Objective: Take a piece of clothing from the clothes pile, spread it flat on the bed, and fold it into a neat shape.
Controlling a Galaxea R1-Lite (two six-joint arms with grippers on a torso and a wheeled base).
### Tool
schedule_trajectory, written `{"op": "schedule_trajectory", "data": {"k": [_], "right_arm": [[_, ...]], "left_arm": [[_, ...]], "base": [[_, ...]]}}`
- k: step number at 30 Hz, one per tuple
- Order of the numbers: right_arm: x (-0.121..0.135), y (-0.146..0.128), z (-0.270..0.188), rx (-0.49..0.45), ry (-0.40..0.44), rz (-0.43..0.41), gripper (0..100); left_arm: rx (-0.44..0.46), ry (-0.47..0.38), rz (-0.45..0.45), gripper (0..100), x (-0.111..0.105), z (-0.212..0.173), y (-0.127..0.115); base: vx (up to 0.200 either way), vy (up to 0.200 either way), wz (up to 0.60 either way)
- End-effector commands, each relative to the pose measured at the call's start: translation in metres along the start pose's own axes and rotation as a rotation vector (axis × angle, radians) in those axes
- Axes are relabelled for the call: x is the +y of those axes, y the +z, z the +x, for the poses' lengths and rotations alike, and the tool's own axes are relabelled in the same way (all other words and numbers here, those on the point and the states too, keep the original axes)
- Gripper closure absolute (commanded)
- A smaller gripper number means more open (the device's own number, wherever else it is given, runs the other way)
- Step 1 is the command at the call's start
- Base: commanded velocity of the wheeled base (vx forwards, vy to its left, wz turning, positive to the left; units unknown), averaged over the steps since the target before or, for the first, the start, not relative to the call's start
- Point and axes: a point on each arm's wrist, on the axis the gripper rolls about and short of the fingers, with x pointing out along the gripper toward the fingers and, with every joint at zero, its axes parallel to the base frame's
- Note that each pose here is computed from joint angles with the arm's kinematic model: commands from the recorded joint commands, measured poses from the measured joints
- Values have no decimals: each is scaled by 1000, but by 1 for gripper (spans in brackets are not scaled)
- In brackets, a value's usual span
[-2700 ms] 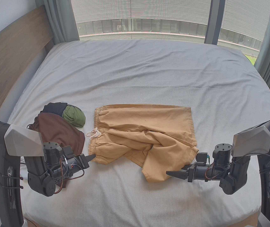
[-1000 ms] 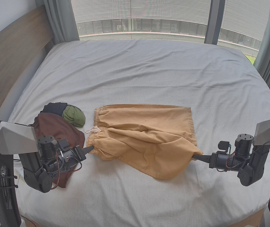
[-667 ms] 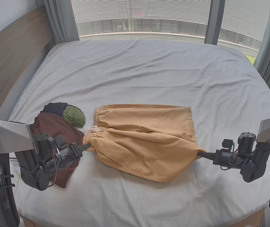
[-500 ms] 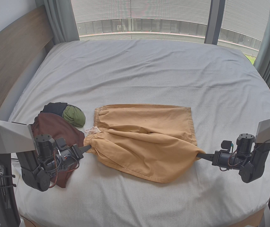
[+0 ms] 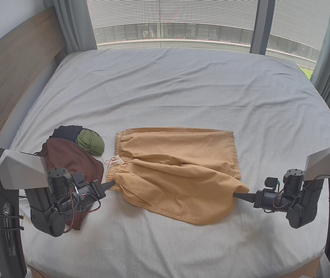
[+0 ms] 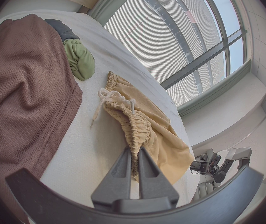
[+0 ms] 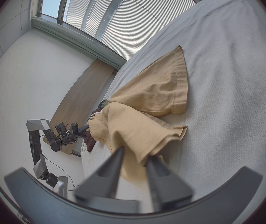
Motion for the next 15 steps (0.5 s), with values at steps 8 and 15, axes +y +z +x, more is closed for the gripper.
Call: {"op": "schedule_trajectory", "data": {"k": [8,15], "right_arm": [[-9,-21,7,59,-11,2,0],[-11,-39,20,112,10,-47,0]], "left_arm": [[3,1,-1,100,1,0,-1],[-3,0,2,100,2,1,1]], "base": [[0,0,0],[0,0,0]]}}
